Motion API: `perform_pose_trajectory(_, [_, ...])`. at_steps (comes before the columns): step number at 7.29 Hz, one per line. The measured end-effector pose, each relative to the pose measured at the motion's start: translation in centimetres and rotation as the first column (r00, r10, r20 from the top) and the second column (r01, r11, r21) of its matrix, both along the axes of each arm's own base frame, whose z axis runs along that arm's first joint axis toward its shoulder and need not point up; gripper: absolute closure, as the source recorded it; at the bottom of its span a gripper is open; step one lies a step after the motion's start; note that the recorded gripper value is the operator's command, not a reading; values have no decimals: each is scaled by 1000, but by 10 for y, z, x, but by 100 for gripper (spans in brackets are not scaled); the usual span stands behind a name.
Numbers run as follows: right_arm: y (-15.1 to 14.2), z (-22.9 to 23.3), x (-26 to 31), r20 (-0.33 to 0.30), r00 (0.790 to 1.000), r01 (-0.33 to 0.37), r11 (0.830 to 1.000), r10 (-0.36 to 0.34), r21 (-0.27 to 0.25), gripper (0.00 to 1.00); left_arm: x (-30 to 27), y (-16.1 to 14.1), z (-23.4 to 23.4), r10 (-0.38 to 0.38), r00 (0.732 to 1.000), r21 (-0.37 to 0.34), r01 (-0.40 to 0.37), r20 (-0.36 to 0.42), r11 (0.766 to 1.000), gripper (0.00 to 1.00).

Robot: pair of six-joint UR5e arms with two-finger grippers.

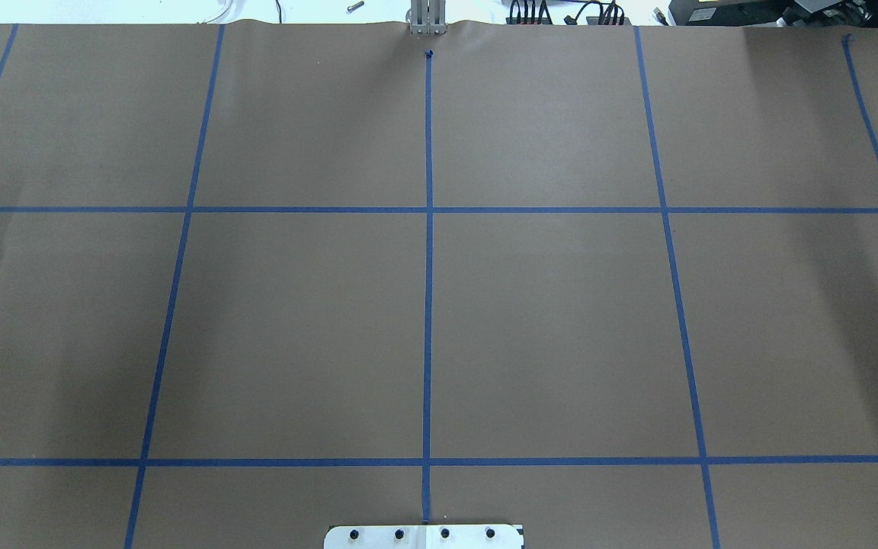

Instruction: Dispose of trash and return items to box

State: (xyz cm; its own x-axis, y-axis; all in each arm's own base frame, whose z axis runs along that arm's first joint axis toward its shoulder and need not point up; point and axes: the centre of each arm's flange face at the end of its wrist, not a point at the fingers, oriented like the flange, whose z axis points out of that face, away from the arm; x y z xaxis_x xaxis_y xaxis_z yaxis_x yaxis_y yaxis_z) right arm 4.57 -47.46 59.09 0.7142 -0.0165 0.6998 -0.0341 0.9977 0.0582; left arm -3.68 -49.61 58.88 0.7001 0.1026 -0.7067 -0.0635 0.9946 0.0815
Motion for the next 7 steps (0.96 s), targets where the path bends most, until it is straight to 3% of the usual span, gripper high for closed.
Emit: perform_pose_trajectory(7, [5,4,0,10,1000,10,1000,-10,-3,0,-1,1,-1,-10,1000,7,10,-10,1000,2])
